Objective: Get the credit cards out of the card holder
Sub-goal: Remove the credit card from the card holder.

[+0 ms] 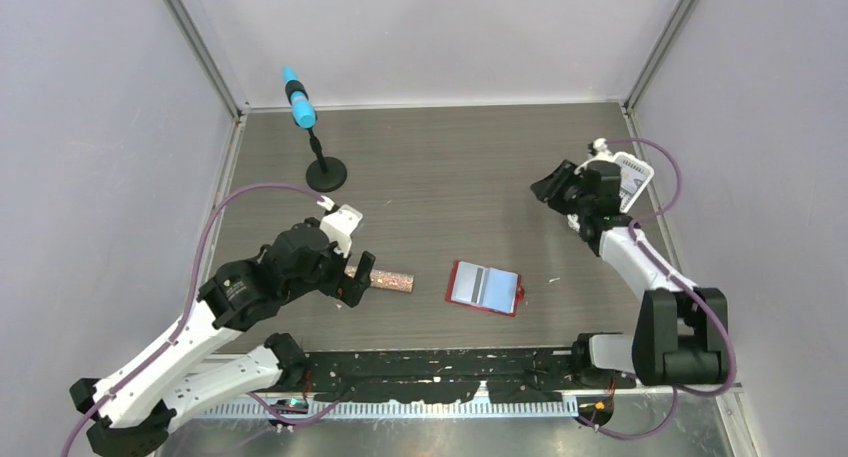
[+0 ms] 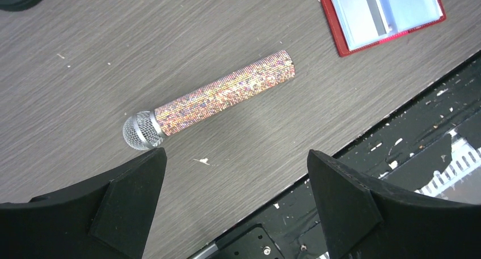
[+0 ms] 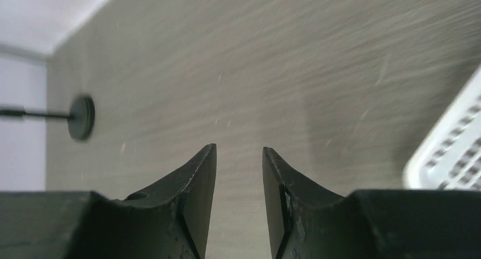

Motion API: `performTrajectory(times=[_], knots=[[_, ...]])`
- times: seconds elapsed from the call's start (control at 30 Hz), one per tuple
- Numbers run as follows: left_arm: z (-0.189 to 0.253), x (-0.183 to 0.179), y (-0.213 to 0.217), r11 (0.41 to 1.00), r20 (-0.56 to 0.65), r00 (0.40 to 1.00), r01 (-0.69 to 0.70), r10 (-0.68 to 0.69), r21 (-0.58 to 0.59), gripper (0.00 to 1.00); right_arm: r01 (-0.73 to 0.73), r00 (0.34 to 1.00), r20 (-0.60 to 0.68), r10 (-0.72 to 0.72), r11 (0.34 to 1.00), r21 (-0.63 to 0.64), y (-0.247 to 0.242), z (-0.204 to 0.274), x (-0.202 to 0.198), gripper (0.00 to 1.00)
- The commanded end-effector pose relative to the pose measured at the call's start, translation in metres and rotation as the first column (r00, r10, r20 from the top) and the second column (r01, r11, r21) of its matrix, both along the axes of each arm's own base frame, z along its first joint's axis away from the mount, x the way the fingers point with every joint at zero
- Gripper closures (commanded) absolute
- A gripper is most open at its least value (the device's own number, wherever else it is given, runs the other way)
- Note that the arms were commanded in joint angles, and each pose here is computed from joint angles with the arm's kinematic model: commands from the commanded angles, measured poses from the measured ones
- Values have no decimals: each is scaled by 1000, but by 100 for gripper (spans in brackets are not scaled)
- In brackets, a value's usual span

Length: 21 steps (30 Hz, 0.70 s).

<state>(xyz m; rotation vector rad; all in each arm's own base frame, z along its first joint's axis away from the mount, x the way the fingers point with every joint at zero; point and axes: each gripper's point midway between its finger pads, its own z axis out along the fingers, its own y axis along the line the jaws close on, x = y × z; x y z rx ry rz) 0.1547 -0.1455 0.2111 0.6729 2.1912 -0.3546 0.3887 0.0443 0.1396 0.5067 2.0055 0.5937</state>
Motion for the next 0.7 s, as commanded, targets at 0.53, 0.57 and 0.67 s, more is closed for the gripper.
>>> performTrajectory(times=[0.53,0.57,0.67], knots=[[16,15,19,993,113,987,-113,115,-23,1,-195,956,-259,138,958,-210,160,-43,-151,42],[16,15,19,993,114,987,-114,116,-24,1,-211,951,-269,151,955,-209,173,-44,-156,41],[16,16,19,993,114,987,-115,117,-21,1,-241,937,-313,155,935,-259,192,-59,-166,39]])
